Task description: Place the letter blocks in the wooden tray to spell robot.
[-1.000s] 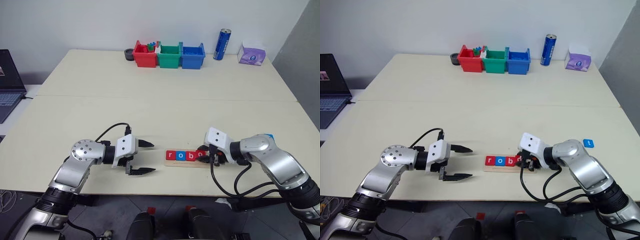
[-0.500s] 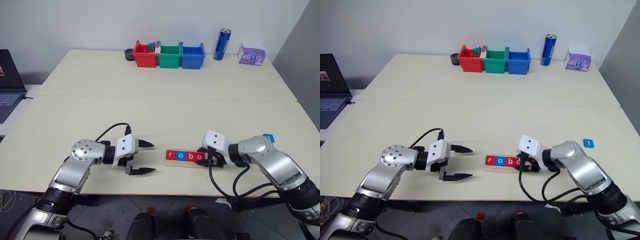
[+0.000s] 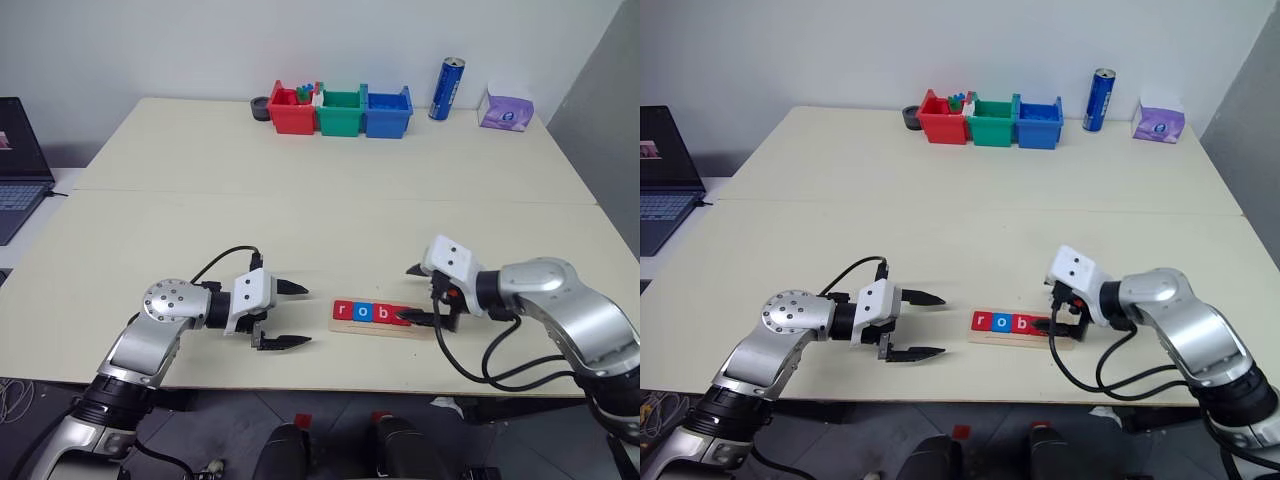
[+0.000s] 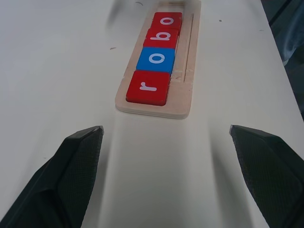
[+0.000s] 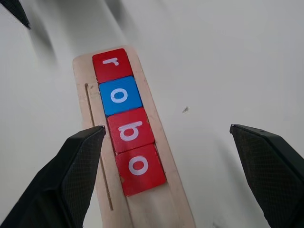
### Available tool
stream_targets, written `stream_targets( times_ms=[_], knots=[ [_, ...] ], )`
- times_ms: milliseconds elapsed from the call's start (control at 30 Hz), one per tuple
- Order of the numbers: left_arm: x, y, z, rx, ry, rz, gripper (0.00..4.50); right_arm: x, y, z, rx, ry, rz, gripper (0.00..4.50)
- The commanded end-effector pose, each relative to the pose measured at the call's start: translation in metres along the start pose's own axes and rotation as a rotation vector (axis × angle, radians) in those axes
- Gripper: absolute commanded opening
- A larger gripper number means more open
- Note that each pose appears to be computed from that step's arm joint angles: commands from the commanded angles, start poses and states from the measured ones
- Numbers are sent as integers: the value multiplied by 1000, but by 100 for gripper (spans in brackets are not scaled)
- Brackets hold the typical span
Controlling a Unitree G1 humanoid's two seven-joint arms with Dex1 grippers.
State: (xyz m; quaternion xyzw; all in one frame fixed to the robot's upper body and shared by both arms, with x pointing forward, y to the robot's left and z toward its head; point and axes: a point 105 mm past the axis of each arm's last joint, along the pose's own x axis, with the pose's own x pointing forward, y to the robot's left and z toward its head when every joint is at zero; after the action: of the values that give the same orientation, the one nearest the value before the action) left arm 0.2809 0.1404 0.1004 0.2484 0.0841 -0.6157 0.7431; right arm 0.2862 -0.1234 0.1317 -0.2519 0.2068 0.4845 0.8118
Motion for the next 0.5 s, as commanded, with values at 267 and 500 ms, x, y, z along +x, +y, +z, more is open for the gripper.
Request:
stream_targets(
  times_ms=[267, 500],
  knots=[
    [-1, -3, 7, 17, -38, 9, 450, -84, -63, -67, 339, -52, -673, 447],
    [4, -5, 9, 28, -53, -23, 450, -124, -90, -124, 543, -50, -1095, 447]
  ],
)
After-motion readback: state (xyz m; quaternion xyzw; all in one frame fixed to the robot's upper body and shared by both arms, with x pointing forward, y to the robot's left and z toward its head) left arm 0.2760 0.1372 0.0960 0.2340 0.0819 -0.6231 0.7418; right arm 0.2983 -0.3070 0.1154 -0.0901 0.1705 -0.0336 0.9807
